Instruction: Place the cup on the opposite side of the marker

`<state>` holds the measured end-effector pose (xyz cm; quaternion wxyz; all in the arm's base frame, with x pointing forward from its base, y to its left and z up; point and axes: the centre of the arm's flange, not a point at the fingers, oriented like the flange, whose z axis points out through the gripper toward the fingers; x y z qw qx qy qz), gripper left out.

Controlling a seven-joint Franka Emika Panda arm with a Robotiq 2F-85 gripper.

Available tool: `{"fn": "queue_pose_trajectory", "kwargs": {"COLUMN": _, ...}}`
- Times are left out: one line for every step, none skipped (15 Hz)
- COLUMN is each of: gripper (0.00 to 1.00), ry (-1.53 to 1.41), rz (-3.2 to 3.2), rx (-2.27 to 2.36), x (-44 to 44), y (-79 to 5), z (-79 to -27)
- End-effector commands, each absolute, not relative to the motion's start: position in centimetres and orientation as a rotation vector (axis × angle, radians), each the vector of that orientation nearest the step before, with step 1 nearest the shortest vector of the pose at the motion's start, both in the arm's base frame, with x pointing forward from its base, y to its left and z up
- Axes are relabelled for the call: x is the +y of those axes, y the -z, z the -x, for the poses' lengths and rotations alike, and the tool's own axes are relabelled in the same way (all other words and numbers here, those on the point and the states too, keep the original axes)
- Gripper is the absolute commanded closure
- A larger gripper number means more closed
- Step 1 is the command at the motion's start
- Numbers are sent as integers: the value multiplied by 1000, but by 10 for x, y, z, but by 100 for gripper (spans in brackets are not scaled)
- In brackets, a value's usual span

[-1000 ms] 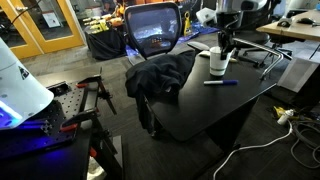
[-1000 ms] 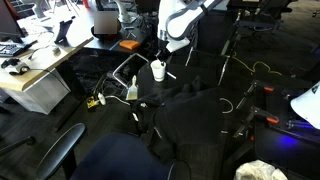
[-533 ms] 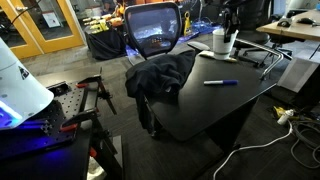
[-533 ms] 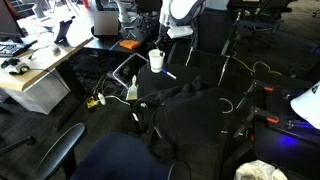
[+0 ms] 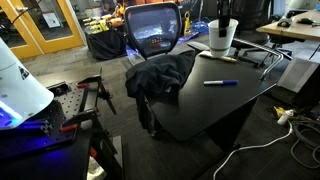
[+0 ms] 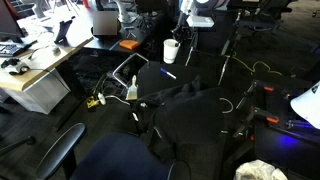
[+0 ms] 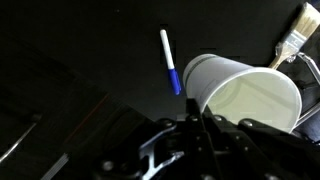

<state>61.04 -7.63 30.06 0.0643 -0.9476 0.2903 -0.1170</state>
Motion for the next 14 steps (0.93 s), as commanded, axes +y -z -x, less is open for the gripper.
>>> {"fn": "queue_pose_trajectory", "kwargs": {"gripper": 99, "ry": 383, "rz": 2781, "rx": 1020, "x": -97, "y": -305, "z": -551}}
{"fn": "queue_pose_trajectory", "kwargs": {"gripper": 99, "ry": 381, "rz": 2761, "rx": 1062, "x": -106, "y": -301, "z": -540}}
{"fn": "queue_pose_trajectory", "kwargs": {"gripper": 99, "ry": 374, "rz": 2742, "rx": 1104, "x": -114, "y": -296, "z": -530}}
{"fn": "queue_pose_trajectory", "kwargs": {"gripper": 99, "ry": 372, "rz": 2725, "rx": 1146, "x": -121, "y": -290, "z": -521}}
{"fn": "queue_pose_trajectory", "kwargs": {"gripper": 99, "ry": 360, "rz": 2708, "rx": 1184, "x": -128, "y": -285, "z": -512}}
{"fn": "queue_pose_trajectory", "kwargs": {"gripper": 99, "ry": 349, "rz": 2690, "rx": 1225, "x": -136, "y": -277, "z": -503}}
{"fn": "queue_pose_trajectory", "kwargs": {"gripper": 99, "ry": 336, "rz": 2674, "rx": 1267, "x": -143, "y": -270, "z": -495}}
{"fn": "queue_pose_trajectory", "kwargs": {"gripper": 99, "ry": 323, "rz": 2658, "rx": 1299, "x": -148, "y": -264, "z": -489}}
{"fn": "queue_pose_trajectory", "kwargs": {"gripper": 99, "ry": 309, "rz": 2640, "rx": 1333, "x": -154, "y": -257, "z": -483}}
{"fn": "queue_pose_trajectory", "kwargs": {"gripper": 99, "ry": 297, "rz": 2622, "rx": 1366, "x": -160, "y": -249, "z": -478}}
{"fn": "queue_pose_trajectory", "kwargs": {"gripper": 99, "ry": 281, "rz": 2602, "rx": 1396, "x": -165, "y": -242, "z": -473}}
{"fn": "queue_pose_trajectory", "kwargs": {"gripper": 99, "ry": 264, "rz": 2581, "rx": 1427, "x": -169, "y": -236, "z": -468}}
{"fn": "queue_pose_trajectory", "kwargs": {"gripper": 99, "ry": 250, "rz": 2563, "rx": 1457, "x": -173, "y": -231, "z": -464}}
{"fn": "queue_pose_trajectory", "kwargs": {"gripper": 99, "ry": 238, "rz": 2543, "rx": 1481, "x": -176, "y": -227, "z": -460}}
